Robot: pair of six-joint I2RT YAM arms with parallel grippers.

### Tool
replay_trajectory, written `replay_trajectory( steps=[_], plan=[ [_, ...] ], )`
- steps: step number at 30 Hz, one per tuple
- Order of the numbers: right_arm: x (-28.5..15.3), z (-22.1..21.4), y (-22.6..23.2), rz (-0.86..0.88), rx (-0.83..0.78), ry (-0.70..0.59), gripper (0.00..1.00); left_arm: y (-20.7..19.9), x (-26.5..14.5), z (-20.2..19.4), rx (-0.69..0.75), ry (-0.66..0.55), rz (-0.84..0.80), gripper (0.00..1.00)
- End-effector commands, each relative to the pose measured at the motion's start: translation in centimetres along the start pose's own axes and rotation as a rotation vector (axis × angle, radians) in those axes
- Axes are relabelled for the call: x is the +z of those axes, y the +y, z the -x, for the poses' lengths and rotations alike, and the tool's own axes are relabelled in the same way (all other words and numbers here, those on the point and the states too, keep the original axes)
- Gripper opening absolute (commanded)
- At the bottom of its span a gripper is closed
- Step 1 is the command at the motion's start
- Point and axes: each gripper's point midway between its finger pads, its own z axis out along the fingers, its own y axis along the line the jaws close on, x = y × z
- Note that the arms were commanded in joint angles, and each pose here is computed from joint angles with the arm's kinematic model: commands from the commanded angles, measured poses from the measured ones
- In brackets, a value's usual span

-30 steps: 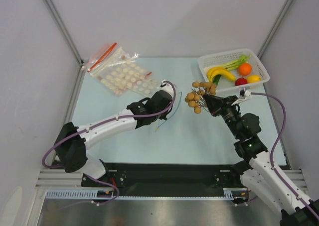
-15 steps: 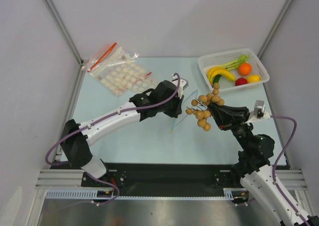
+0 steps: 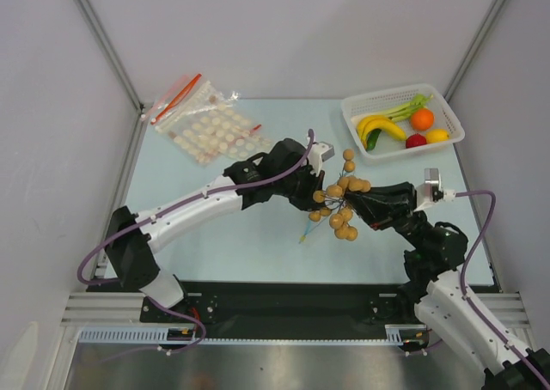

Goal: Place the food in the zip-top bag and seal the zipper
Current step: Place the fake fruit in the zipper food storage bag.

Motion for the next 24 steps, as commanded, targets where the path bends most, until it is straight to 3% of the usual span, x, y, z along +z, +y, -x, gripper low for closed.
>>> replay_trajectory(
  steps=[1,14,24],
  plan=[
    [0.4,1.1,2.3,0.114,-0.014,-0.028,0.0,-3.9,-3.4,3.2,0.025,-0.096,-0.119,0.0],
    [1.0,-1.0,0.5,0.088,0.029,0.02,0.0,-6.7,-6.3,3.6,0.057,-0.129,-0.222,0.0],
    [0.9,-2.2,-3.4,-0.117,-0.007,0.066,0.0,-5.7,-7.6,5.0,0.046,-0.23,-0.185,0.0]
  ],
)
